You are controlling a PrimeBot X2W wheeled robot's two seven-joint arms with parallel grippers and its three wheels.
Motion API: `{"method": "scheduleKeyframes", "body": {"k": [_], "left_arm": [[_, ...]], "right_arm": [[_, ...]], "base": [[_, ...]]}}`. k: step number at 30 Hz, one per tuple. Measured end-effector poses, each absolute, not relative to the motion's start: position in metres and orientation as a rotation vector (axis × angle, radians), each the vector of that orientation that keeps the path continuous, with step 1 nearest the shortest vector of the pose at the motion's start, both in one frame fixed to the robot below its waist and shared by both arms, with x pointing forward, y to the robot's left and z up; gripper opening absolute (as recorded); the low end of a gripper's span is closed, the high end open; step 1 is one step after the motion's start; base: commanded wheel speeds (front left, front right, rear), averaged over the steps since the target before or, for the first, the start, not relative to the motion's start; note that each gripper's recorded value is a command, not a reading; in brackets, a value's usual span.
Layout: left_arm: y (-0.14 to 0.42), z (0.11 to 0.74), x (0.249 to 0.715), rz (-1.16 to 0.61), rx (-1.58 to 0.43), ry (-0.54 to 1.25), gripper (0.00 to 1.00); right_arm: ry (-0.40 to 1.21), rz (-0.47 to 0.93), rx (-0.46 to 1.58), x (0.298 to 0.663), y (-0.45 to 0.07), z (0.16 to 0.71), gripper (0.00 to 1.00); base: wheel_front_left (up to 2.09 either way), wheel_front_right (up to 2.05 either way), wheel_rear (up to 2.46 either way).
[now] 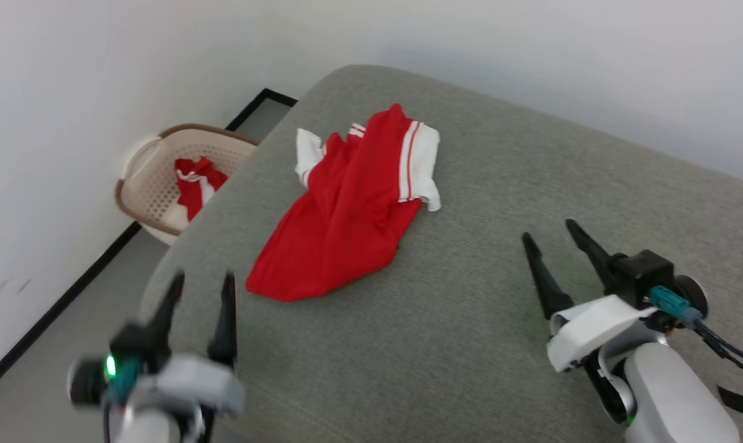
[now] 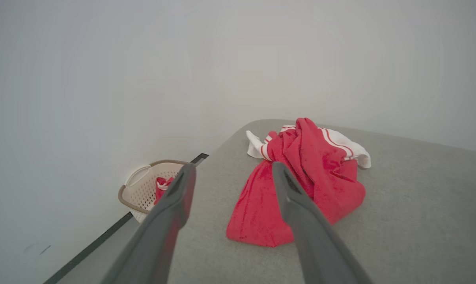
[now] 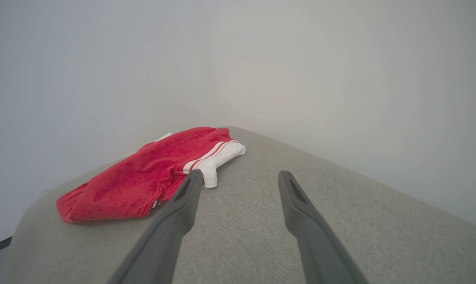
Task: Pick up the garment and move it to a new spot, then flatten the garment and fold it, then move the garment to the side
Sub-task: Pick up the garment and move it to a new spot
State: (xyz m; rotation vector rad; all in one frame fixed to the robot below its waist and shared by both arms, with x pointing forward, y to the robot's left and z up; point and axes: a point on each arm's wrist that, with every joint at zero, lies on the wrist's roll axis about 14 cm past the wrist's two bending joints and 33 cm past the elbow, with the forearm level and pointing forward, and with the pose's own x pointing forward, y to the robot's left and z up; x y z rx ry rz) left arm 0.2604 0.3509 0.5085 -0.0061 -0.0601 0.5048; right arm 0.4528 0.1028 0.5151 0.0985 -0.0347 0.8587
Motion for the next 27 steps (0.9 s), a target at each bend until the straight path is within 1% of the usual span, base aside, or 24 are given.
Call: {"method": "scheduleKeyframes", "body": {"k": [5,8,11,13,14,18,20,23,27], "left_arm": [[0.354,0.554,0.323,0.353,0.13,-0.12,1.0],[0.352,0.583,0.366,0.283,0.166,-0.161,1.0],[0.345,0.592,0.408,0.207,0.163,-0.125,1.0],[0.348,0.588,0.431,0.176,0.18,-0.055,1.0],[0.349,0.583,0.442,0.173,0.148,-0.017,1.0],[0.345,0.533,0.477,0.155,0.006,0.275,1.0],[0.344,0.508,0.484,0.145,-0.042,0.442,1.0],[0.346,0.479,0.488,0.148,-0.13,0.636,1.0],[0.34,0.449,0.493,0.121,-0.195,0.821,1.0]], "right_arm": [[-0.084,0.834,0.081,0.456,0.092,0.528,1.0],[-0.102,0.8,0.08,0.465,0.079,0.532,1.0],[-0.108,0.762,0.087,0.474,0.064,0.532,1.0],[-0.102,0.731,0.088,0.482,0.052,0.527,1.0],[-0.094,0.716,0.089,0.485,0.046,0.522,1.0],[-0.055,0.648,0.092,0.495,0.017,0.502,1.0],[-0.036,0.619,0.094,0.497,0.005,0.493,1.0],[-0.021,0.586,0.102,0.501,-0.007,0.485,1.0],[-0.001,0.551,0.103,0.507,-0.023,0.472,1.0]], "base": [[0.0,0.0,0.0],[0.0,0.0,0.0],[0.0,0.0,0.0],[0.0,0.0,0.0],[0.0,0.0,0.0],[0.0,0.0,0.0],[0.0,0.0,0.0],[0.0,0.0,0.0],[0.0,0.0,0.0]]}}
